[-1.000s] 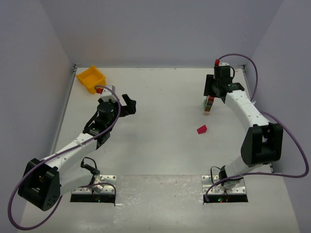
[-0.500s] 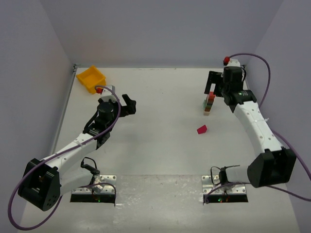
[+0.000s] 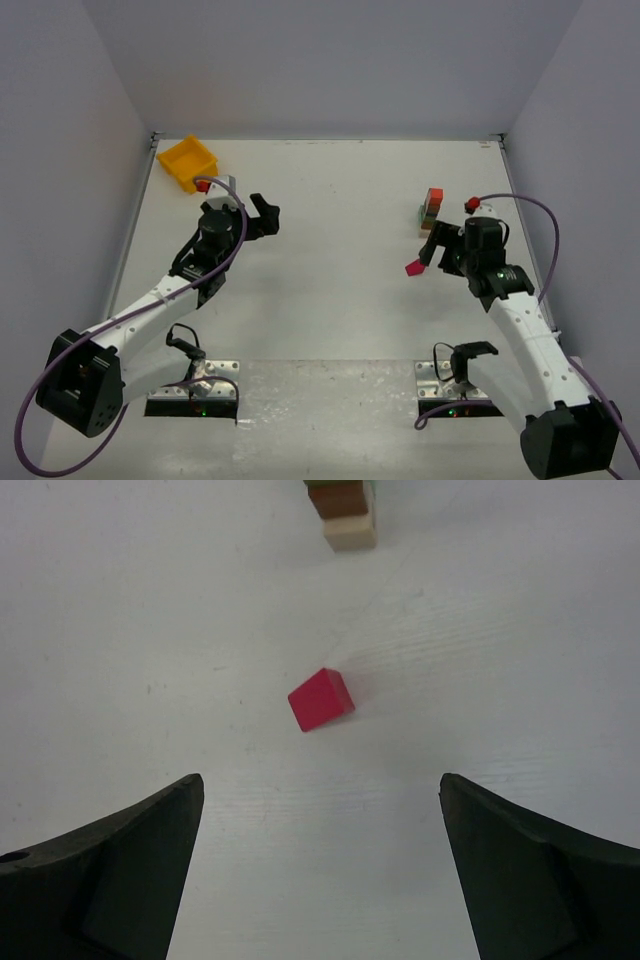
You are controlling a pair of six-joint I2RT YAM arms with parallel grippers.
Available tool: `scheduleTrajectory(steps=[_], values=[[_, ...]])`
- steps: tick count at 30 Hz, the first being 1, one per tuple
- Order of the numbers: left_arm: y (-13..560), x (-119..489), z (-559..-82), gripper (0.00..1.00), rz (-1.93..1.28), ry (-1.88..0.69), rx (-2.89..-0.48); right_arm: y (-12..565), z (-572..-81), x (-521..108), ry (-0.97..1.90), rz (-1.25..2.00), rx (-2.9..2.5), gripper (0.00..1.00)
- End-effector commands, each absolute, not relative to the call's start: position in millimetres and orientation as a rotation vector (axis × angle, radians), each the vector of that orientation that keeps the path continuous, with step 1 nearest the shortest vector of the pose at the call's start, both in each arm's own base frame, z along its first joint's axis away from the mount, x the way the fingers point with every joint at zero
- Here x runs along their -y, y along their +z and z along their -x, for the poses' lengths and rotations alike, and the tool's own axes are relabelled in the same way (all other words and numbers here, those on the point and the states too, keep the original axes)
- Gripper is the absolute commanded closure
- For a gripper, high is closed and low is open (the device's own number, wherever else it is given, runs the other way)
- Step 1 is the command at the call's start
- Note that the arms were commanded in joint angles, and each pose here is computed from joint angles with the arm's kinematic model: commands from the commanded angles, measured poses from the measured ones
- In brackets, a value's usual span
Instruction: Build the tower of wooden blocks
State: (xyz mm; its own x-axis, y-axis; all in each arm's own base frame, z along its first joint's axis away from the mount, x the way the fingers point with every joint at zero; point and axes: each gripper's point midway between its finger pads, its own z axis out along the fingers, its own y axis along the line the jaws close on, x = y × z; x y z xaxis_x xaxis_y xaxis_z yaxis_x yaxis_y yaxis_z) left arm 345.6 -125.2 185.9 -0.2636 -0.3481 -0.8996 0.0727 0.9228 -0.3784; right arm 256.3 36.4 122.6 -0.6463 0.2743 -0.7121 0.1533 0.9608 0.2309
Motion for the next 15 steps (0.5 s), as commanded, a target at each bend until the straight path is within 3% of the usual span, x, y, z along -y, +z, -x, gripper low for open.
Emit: scheduleTrajectory(steps=[1,9,15], values=[[210.4,127.3,-347.2,0.00,0.213,-0.451,-1.722,96.4,-252.2,-59.4,0.342,-0.256,-2.314,0.01],[209.3,129.7,-347.3,0.00,0.204,-0.461,-1.726,46.5,-275.8,-68.8,0.377,-0.202,-2.333,0.02],[208.1,129.5,-348.5,0.00,0.205,-0.455,-1.729,31.1,-296.0,-68.1,0.360,-0.205,-2.309,0.12]])
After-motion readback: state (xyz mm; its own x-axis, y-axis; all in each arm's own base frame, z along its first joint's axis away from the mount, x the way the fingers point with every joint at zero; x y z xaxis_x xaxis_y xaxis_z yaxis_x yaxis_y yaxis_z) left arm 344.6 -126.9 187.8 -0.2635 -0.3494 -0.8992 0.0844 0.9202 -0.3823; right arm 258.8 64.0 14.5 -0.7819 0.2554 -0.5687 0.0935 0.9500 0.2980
